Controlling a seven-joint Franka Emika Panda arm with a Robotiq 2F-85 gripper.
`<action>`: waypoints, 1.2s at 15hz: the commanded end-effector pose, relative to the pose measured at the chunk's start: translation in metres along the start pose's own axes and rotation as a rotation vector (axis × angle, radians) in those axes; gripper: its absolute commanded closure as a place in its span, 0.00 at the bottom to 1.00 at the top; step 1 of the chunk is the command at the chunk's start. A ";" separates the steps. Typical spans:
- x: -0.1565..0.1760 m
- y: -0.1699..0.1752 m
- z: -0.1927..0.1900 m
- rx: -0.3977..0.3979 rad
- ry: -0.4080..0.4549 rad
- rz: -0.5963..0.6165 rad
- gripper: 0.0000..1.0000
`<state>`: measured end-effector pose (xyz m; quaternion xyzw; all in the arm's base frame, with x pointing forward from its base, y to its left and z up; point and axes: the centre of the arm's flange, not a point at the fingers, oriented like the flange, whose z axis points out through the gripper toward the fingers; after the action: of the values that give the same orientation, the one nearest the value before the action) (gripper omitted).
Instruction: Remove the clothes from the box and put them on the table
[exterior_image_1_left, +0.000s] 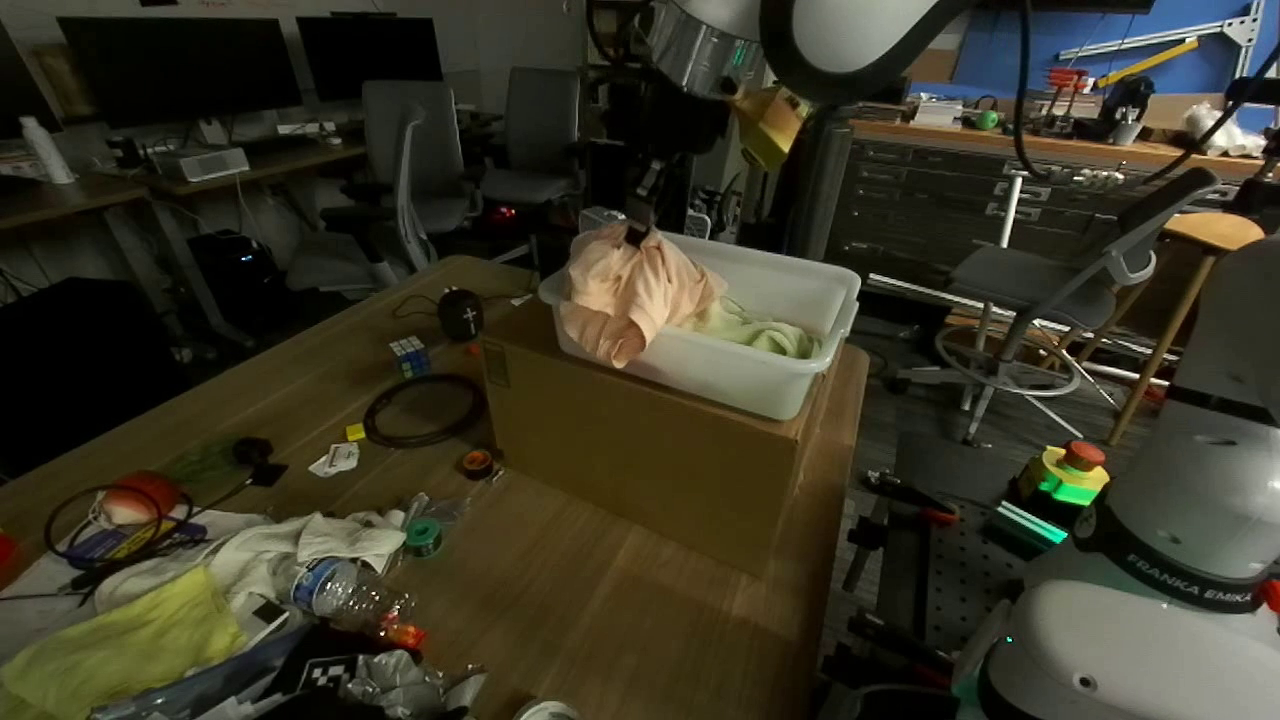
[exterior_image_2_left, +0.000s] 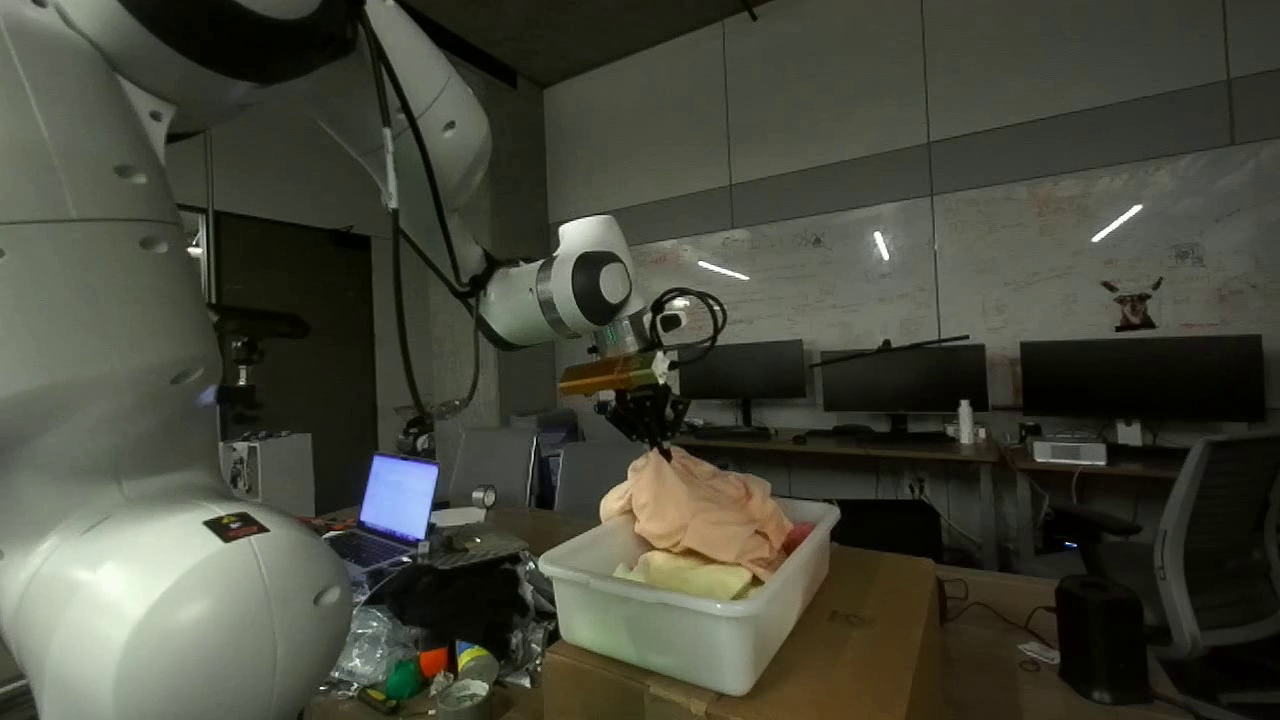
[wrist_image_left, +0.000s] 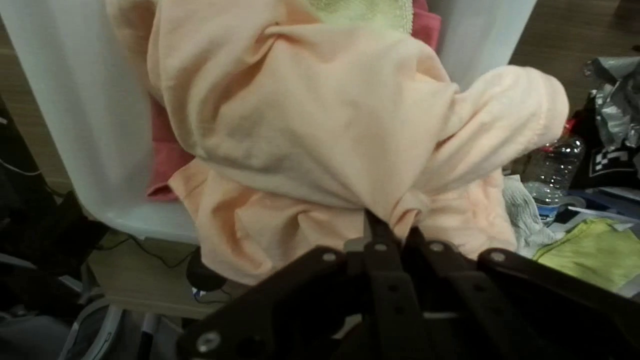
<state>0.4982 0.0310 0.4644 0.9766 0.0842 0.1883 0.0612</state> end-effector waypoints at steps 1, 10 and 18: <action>0.000 -0.018 -0.043 -0.031 0.085 0.010 0.93; -0.006 -0.060 -0.111 -0.050 0.198 -0.029 0.93; -0.024 -0.149 -0.165 -0.131 0.247 -0.188 0.93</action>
<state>0.4106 0.1609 0.5666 0.9373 0.1550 0.2920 0.1101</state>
